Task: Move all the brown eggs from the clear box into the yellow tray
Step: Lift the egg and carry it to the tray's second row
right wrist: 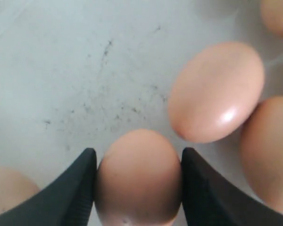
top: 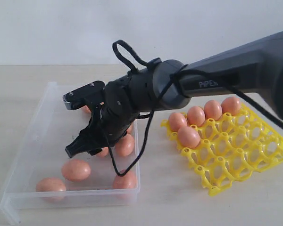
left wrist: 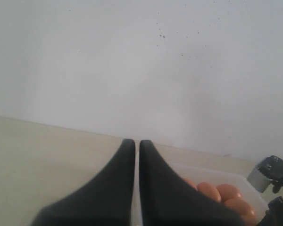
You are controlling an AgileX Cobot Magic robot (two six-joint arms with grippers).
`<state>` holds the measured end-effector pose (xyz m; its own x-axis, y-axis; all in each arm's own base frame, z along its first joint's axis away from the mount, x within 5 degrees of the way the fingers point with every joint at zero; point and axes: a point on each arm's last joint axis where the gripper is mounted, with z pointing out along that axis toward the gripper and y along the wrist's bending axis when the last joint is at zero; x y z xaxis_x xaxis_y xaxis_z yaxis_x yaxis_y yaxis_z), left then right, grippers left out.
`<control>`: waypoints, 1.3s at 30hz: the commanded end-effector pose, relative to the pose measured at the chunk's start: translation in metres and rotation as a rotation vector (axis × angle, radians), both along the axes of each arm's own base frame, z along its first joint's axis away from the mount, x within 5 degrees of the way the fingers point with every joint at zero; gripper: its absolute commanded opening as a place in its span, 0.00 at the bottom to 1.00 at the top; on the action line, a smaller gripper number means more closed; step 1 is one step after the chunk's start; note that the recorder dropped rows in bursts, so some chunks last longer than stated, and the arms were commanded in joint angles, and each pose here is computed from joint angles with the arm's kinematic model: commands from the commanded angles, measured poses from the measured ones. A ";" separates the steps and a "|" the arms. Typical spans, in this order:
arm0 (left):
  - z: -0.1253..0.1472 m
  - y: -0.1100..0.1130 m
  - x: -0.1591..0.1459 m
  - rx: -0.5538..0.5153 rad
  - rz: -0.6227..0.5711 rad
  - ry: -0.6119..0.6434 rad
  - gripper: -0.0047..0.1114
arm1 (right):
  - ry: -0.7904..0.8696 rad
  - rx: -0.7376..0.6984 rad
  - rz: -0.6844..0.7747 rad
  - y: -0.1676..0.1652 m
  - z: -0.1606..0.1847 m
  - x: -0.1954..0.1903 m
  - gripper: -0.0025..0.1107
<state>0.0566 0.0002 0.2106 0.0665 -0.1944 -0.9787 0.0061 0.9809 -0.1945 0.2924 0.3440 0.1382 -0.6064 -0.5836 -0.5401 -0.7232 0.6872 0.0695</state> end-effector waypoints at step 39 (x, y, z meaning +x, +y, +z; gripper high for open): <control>0.003 0.001 -0.001 -0.018 0.006 -0.021 0.07 | -0.460 0.416 -0.523 -0.249 0.005 -0.044 0.02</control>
<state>0.0566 0.0002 0.2106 0.0665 -0.1944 -0.9787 0.0061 0.9809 -0.1945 0.2432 0.0993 0.1414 -0.4190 0.0128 -0.9079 -0.3303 0.9292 0.1656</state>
